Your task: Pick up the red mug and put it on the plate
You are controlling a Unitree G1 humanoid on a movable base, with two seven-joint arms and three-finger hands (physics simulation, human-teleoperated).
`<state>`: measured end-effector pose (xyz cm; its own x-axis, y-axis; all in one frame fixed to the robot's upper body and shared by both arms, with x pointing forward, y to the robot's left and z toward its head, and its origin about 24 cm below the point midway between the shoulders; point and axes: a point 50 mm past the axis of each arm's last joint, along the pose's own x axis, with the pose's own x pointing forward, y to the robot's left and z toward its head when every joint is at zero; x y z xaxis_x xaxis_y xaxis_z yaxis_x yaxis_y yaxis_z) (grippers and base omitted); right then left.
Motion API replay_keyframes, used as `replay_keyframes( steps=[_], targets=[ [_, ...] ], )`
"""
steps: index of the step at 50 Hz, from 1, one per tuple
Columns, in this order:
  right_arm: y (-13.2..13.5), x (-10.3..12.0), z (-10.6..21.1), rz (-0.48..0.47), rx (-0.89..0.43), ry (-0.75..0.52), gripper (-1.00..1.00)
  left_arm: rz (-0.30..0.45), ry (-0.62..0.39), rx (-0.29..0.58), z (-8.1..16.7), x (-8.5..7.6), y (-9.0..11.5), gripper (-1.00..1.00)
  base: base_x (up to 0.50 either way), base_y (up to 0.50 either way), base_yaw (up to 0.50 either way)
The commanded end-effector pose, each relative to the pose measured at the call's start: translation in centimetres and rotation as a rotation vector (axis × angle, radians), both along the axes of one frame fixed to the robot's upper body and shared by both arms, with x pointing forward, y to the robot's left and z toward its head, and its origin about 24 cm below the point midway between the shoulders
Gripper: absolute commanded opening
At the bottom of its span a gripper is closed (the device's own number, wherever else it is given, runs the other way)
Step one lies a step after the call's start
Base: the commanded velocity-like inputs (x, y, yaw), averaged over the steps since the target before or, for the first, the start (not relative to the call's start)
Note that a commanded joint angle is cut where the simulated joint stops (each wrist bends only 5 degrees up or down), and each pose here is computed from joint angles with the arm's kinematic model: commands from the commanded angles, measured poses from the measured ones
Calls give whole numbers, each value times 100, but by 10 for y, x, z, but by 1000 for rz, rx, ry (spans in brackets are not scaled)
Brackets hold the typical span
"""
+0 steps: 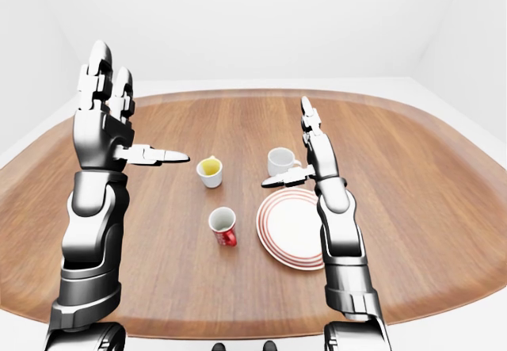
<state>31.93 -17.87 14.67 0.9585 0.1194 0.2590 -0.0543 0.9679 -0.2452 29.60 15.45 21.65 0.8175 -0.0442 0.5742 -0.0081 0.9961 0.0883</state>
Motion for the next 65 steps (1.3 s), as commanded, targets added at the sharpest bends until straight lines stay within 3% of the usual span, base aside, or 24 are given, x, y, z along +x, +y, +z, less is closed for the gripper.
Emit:
replay_keyframes(
  steps=[1,42,50,65],
  targets=[
    [0,-1,1,0,-3,-5,100,-2,-10,1,2,-1,-1,100,21,0,0],
    [2,0,7,11,-33,-25,100,-5,-34,7,7,-4,-1,100,24,0,0],
    [16,-1,14,120,-272,-20,100,2,-23,4,5,-3,1,100,3,0,0],
    [24,0,19,170,-533,19,100,-5,-35,6,7,-4,-1,100,0,0,0]
  ],
)
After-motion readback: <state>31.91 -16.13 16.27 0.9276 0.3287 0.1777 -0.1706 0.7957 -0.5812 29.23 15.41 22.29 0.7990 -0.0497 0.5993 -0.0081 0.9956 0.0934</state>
